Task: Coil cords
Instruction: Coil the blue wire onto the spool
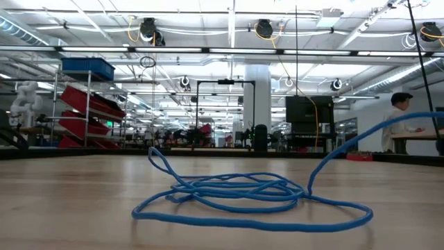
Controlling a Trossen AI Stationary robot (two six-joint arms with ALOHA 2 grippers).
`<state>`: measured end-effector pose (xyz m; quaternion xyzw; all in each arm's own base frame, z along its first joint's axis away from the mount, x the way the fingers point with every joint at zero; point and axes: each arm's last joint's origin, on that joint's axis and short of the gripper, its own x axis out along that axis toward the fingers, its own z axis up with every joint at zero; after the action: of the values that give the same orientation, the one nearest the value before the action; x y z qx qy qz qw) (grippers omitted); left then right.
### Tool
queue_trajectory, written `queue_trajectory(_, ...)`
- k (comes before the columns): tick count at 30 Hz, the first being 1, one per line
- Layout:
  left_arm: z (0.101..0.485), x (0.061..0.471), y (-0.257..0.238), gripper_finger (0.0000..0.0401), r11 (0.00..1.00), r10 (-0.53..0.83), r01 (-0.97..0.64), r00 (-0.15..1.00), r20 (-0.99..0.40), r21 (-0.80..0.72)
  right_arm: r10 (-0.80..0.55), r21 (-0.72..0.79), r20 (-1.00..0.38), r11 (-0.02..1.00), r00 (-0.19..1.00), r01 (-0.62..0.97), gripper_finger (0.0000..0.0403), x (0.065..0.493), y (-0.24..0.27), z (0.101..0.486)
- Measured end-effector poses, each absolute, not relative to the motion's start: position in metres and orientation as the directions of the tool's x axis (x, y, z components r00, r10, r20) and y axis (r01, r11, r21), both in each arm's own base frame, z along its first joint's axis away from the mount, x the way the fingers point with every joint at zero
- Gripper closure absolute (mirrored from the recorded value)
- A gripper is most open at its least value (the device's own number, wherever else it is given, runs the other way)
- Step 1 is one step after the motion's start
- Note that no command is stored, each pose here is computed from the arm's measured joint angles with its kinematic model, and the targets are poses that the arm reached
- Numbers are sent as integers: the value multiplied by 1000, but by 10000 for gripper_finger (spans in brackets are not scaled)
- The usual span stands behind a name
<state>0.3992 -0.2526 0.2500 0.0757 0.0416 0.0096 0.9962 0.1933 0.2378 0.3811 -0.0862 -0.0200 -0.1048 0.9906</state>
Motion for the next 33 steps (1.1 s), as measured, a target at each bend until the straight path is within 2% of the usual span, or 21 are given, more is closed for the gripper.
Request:
queue_trajectory(6, 231, 413, -248, 300, 992, 47, -40, 998, -50, 121, -202, -166, 58, 964, 978, 209, 403, 193, 238, 381)
queue_trajectory(13, 223, 418, -248, 297, 997, 9, -8, 1000, -18, 70, -202, -166, 58, 964, 978, 209, 403, 193, 238, 381)
queue_trajectory(23, 222, 420, -245, 230, 999, 20, -19, 999, -26, 41, -201, -166, 58, 964, 978, 209, 403, 193, 238, 381)
queue_trajectory(33, 222, 422, -242, 225, 999, 25, -25, 999, -26, 22, -199, -167, 59, 964, 978, 206, 403, 193, 238, 381)
